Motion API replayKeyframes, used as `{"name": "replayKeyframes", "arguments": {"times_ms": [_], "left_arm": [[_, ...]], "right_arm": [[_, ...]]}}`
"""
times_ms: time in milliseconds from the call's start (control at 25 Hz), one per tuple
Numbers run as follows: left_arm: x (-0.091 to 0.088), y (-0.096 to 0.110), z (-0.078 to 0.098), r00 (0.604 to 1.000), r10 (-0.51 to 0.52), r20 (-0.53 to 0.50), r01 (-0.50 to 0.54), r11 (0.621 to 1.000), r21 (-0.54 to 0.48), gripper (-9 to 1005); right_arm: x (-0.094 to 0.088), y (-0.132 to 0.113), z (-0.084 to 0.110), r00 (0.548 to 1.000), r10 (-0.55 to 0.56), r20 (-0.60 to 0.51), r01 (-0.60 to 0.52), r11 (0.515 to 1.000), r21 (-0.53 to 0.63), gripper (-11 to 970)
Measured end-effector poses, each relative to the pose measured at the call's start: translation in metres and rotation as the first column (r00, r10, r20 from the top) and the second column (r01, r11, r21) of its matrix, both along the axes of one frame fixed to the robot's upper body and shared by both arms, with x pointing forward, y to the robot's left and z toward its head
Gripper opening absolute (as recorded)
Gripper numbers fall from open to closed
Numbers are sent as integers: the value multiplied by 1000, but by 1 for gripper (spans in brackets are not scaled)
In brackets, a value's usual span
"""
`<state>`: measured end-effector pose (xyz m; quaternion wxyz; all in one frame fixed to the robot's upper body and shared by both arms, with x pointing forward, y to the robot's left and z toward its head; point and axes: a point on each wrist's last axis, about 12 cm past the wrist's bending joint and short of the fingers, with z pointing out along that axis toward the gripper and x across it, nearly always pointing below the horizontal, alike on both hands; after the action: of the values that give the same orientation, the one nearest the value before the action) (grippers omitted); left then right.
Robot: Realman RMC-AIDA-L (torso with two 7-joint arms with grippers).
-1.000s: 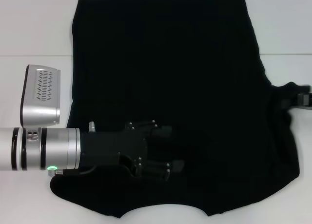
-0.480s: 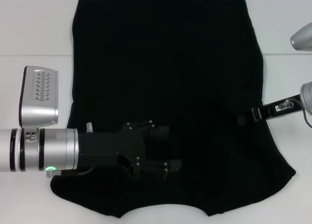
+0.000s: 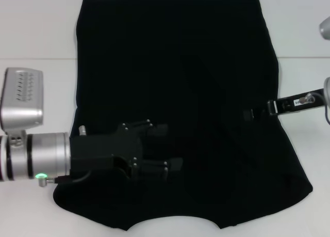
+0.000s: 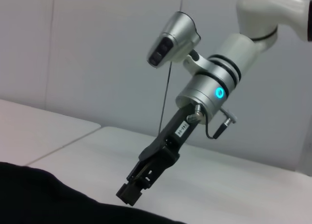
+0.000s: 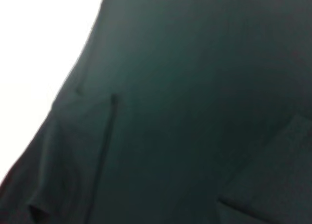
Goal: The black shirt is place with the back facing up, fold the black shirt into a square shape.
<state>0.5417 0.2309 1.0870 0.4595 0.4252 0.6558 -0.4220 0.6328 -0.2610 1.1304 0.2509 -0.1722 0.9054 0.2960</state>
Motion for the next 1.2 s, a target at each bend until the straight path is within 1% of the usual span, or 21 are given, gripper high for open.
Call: {"name": "replayKeyframes", "arguments": {"times_ms": [160,200,240,320,360,400,440,480,520,680,720,760,800,1000,1200], "left_arm": [[-4,12,5,999,26,-43,-28,999,-33,903],[-7,21,4,996,58,-72,-61,997,-45,903],[-7,21,4,996,58,-72,-61,997,-45,903],[-11,29,2,992,86,-97,-90,995,-39,903],[-13,34,1,989,98,-110,-102,994,-29,903],[-19,44,-2,982,128,-137,-130,992,-3,904],[-19,44,-2,982,128,-137,-130,992,-3,904],[-22,50,-3,978,147,-146,-147,989,10,904],[-27,57,-4,973,172,-155,-171,985,23,904],[-41,83,-6,950,258,-173,-250,966,72,903],[-41,83,-6,950,258,-173,-250,966,72,903],[-49,95,-9,938,297,-180,-280,953,116,902],[-51,99,-10,934,309,-180,-288,948,133,901],[-61,117,-15,921,356,-156,-314,919,239,899],[-60,126,-20,909,395,-131,-339,886,317,897]], "right_arm": [[-5,-4,2,999,10,41,-13,998,67,204],[-6,-5,1,998,13,57,-18,996,83,224],[-8,-5,-1,997,22,75,-29,995,98,244],[-12,-1,-5,992,39,117,-54,990,133,284],[-15,3,-9,987,52,152,-76,985,153,345],[-18,6,-12,980,66,189,-100,980,173,406],[-21,10,-15,970,80,229,-124,975,185,468],[-26,17,-19,952,97,290,-161,965,205,529],[-26,17,-19,952,97,290,-161,965,205,569],[-32,28,-25,926,114,361,-204,954,220,731],[-32,30,-27,920,125,371,-216,952,215,771],[-32,34,-29,916,135,378,-227,951,210,850],[-31,39,-29,910,148,386,-242,948,205,930],[-27,49,-27,904,171,392,-266,943,202,930],[-24,54,-25,905,169,390,-268,939,216,930]]}}
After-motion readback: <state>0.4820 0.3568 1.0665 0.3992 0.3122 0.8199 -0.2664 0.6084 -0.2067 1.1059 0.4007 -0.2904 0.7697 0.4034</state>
